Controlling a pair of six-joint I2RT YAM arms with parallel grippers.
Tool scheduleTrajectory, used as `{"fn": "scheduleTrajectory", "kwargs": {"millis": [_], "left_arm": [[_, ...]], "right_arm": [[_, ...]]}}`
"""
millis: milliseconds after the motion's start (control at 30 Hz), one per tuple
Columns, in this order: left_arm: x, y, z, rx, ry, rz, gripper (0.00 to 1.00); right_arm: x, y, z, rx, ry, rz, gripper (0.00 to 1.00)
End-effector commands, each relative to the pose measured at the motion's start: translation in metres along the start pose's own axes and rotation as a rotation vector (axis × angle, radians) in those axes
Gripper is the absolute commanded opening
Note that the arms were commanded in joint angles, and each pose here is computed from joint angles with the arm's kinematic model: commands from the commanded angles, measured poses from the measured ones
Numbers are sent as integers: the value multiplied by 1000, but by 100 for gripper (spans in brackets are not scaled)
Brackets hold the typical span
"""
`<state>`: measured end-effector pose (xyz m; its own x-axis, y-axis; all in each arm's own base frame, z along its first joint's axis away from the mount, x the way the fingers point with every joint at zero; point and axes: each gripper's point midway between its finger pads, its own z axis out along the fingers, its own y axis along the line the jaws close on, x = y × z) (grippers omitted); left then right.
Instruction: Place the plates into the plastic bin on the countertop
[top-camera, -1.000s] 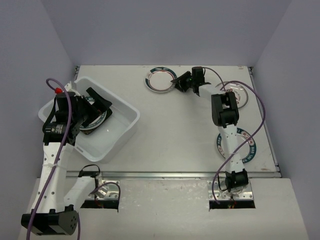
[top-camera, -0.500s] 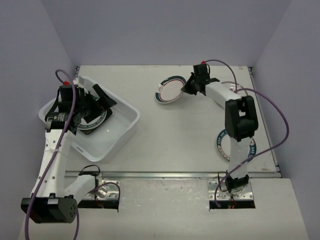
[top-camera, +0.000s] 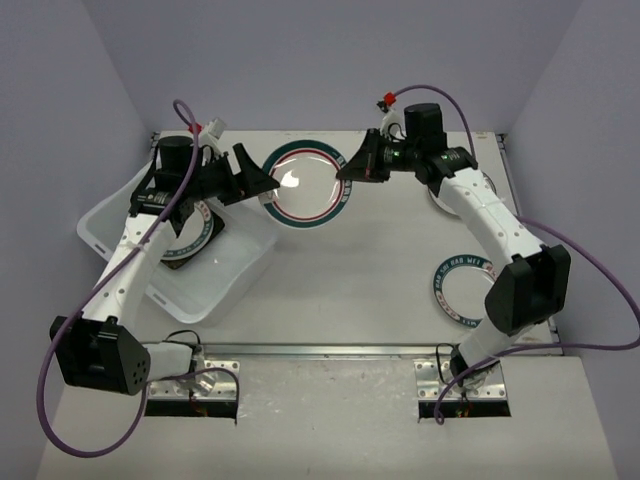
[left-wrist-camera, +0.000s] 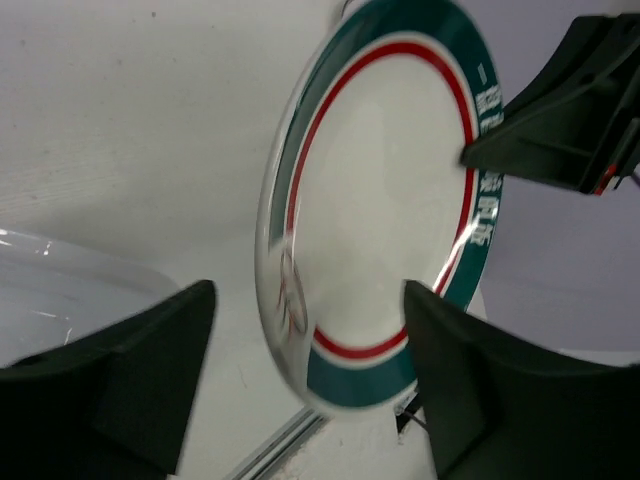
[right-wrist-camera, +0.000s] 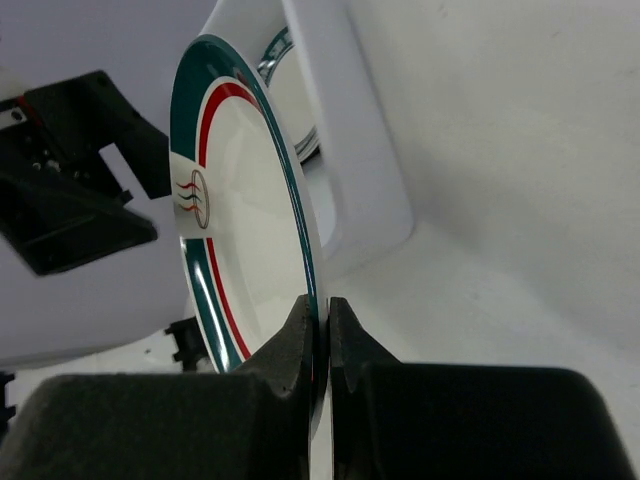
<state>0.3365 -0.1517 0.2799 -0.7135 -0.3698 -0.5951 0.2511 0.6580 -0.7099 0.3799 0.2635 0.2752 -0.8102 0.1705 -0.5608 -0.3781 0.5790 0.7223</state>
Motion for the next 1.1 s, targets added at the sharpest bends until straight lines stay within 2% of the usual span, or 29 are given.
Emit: {"fn": "scheduleTrajectory", "kwargs": {"millis": [0,100,133,233,267,300,367,433,467,533,667,800,933,1067], "left_arm": [[-25,-28,-5,84,-68,104,51],[-22,-28,-9,72,-58,103,5],[-24,-29,-10,59,-63,105,0],[-28,-20,-14,-13,-73,102,0],[-41,-12,-21,-108,-128,97,0],[-45,4,-25,-200,-157,69,0],[-76,55,-67,-464,-333,-101,0],[-78,104,-106,-641,-427,-260,0],[-83,125,-136,-718,-518,-338,0],[-82,155,-186,-847,-669,-444,0],[-70,190,-225,-1076,-767,-512,0],[-61,228,-231,-1181,-747,-540,0],[-60,255,-208,-1143,-695,-565,4],[-62,276,-185,-1094,-650,-598,1]], "right_arm": [[10,66,-12,-263,51,-1,0],[17,75,-12,-286,51,-5,0],[20,76,-13,-298,50,1,0],[23,76,-16,-301,32,12,1],[26,69,-17,-272,29,22,26],[27,60,-14,-228,28,34,59],[29,17,-13,-9,6,13,96],[36,-30,-24,230,-5,56,99],[39,-42,-30,286,-8,66,99],[56,-67,-42,350,-4,106,99],[66,-79,-64,366,-34,110,99],[73,-82,-76,357,-42,116,99],[74,-79,-83,354,-56,99,99],[75,-77,-85,347,-52,89,99]]}}
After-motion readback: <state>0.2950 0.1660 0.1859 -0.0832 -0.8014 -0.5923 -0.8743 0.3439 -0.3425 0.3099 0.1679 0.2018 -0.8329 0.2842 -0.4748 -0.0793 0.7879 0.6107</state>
